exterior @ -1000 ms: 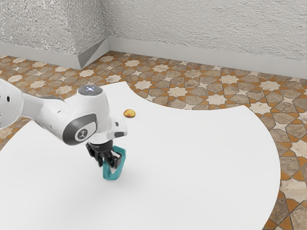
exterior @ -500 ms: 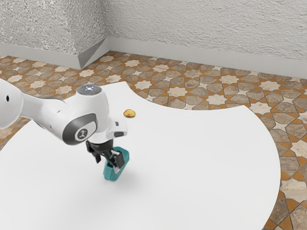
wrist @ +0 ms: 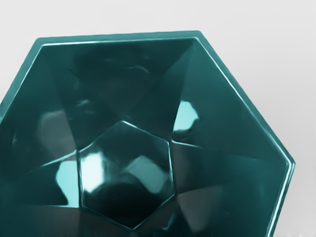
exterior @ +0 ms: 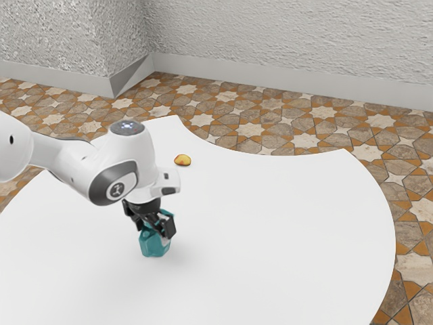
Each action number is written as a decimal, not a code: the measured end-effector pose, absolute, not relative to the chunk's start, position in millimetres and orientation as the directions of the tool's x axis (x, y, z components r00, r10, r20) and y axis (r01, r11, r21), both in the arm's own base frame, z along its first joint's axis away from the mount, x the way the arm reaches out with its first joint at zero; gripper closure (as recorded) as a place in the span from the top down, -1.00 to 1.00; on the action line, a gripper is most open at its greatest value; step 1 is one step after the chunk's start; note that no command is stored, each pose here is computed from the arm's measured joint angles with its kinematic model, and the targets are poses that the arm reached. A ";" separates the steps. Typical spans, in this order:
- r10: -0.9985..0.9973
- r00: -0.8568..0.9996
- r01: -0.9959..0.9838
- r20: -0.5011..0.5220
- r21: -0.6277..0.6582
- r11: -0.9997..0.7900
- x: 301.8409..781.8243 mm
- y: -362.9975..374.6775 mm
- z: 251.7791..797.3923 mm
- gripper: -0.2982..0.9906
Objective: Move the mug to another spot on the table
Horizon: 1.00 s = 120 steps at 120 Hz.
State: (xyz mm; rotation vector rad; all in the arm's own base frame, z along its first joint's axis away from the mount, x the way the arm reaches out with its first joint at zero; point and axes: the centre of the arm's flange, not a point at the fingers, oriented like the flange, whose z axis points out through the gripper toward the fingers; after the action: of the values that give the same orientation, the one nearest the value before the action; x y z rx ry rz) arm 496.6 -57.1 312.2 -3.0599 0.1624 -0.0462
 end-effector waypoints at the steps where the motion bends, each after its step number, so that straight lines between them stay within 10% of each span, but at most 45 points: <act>1: -0.108 0.994 -0.105 0.026 -0.078 -0.991 496.5 -57.4 312.2 0.46; 82: -0.052 0.996 -0.047 0.069 -0.062 -0.997 498.8 -18.8 337.6 0.52; 120: -0.148 0.966 -0.130 0.212 -0.099 -0.987 506.3 -29.7 481.1 0.53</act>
State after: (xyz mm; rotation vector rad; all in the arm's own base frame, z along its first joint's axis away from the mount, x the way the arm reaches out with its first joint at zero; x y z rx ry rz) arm 506.3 -29.7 481.1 -3.0312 0.2148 -0.3369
